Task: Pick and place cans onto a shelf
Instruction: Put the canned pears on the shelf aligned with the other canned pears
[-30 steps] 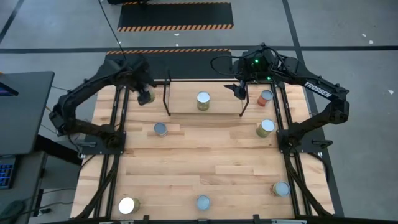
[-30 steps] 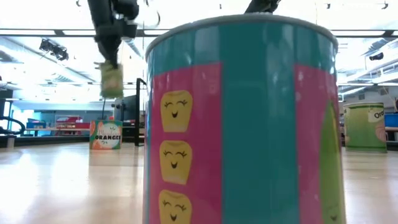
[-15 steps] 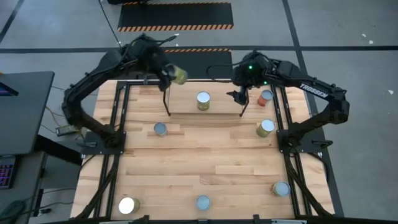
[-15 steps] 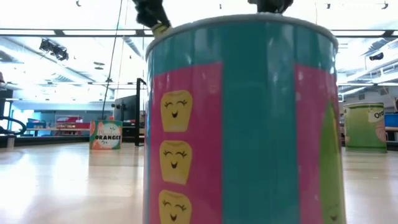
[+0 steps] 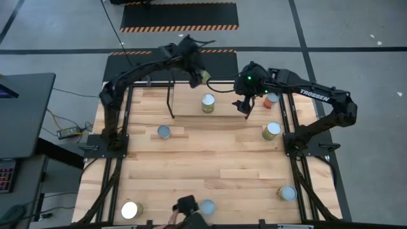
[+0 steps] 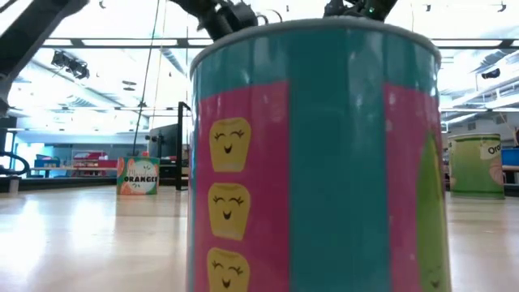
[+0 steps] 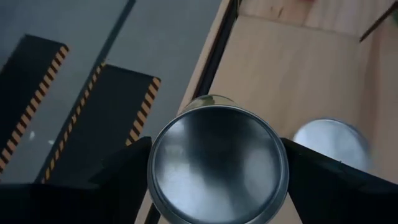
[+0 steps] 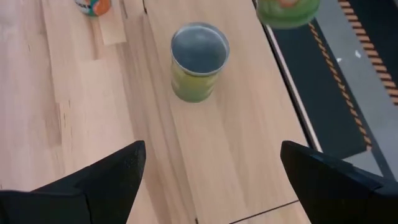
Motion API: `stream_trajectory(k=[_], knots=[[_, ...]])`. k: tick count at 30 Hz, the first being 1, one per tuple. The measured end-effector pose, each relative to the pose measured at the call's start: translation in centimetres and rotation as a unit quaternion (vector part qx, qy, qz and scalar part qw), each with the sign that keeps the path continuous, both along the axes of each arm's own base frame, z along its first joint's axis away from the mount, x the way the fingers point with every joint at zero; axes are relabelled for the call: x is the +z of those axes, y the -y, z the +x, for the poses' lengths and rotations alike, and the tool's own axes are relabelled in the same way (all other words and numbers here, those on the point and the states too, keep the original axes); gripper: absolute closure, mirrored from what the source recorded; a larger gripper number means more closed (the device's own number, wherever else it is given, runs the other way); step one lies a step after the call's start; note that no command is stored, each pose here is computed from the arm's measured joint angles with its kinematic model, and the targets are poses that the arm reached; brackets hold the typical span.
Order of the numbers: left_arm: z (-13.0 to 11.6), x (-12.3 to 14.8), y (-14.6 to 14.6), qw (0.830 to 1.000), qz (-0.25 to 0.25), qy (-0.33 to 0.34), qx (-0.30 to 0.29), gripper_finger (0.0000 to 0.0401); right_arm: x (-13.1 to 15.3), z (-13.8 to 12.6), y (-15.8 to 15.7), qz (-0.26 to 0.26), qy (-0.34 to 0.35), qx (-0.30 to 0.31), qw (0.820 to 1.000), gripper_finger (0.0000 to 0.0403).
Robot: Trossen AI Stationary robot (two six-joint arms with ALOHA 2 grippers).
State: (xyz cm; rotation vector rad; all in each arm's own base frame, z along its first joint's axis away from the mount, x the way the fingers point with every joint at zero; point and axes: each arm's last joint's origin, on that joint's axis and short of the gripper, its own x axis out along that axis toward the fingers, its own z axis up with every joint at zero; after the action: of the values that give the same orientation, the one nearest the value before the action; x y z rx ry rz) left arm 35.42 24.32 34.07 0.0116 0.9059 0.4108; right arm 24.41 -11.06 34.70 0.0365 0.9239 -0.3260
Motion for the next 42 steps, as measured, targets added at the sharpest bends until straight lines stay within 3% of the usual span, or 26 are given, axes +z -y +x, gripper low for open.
stream_trajectory(k=[6,13,34,42], knots=[[2.6,-4.3,-0.7,0.999,-0.024,-0.030,-0.008,0.0074,-0.1,0.0,0.0,0.005,0.000,-0.006,1.000,0.0022],[4.1,-6.7,-0.4,0.998,-0.029,-0.053,-0.031,0.0074,0.0,0.0,0.0,0.011,0.008,-0.017,1.000,0.0022],[4.6,-8.3,-1.2,0.998,-0.029,-0.054,-0.026,0.0073,0.0,0.5,-0.9,0.034,0.021,-0.030,0.999,0.0022],[4.6,-8.2,-1.4,0.998,-0.027,-0.049,-0.024,0.0047,0.2,0.7,-0.8,0.036,0.036,-0.038,0.998,0.0022]])
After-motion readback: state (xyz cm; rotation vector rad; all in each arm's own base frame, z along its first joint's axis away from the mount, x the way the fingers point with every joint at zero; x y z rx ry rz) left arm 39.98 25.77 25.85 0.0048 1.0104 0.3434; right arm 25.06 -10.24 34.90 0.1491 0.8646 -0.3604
